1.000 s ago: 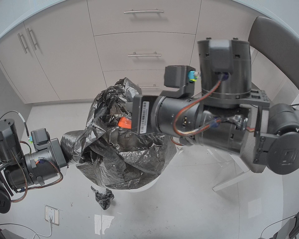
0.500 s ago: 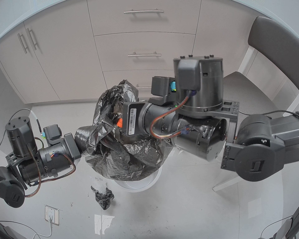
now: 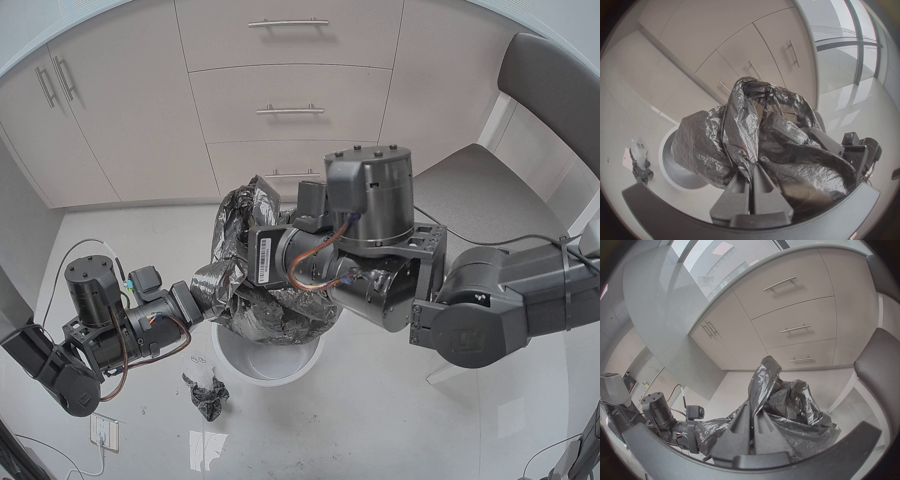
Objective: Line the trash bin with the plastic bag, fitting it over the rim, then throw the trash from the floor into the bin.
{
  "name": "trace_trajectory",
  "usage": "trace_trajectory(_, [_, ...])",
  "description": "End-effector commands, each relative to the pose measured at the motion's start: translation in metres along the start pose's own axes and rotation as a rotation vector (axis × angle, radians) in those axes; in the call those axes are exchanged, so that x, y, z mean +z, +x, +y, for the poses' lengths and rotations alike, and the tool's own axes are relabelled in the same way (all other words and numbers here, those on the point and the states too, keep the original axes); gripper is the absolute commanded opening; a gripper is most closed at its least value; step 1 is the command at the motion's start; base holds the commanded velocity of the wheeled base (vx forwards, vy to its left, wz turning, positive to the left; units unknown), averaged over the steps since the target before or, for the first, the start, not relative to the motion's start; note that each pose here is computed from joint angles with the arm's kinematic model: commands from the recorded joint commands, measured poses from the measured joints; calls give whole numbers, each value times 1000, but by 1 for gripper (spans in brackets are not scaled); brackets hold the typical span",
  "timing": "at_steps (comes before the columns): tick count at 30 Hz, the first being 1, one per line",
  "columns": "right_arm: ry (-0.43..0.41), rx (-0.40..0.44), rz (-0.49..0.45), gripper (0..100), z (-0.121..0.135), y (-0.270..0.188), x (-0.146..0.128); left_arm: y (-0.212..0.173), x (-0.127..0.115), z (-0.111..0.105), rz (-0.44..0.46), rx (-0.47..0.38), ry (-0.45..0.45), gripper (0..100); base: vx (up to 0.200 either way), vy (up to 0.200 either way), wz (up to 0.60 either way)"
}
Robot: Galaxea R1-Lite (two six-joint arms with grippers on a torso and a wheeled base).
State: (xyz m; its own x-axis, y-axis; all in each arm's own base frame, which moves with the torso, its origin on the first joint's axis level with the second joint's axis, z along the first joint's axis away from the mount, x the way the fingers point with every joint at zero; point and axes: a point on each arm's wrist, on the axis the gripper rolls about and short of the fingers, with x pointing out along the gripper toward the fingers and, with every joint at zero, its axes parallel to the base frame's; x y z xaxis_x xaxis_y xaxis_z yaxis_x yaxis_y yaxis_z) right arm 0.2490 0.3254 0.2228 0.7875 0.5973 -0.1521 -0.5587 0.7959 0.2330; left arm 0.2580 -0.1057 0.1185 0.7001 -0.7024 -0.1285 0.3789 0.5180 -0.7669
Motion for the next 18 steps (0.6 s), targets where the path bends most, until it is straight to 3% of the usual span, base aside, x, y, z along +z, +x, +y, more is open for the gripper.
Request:
trace_trajectory(1, [-1,-4,13,0,-1,3,-5,4,-10,10,38,35,-26,0,0,0,0])
trace_trajectory(9, [-4,-25,70,0,-5,10,-27,-1,-20,19,73,73,-46,0,0,0,0])
trace_trajectory(18, [-6,-33,50,0,-10,23,-32,18,-23,37,91,97,-57,0,0,0,0])
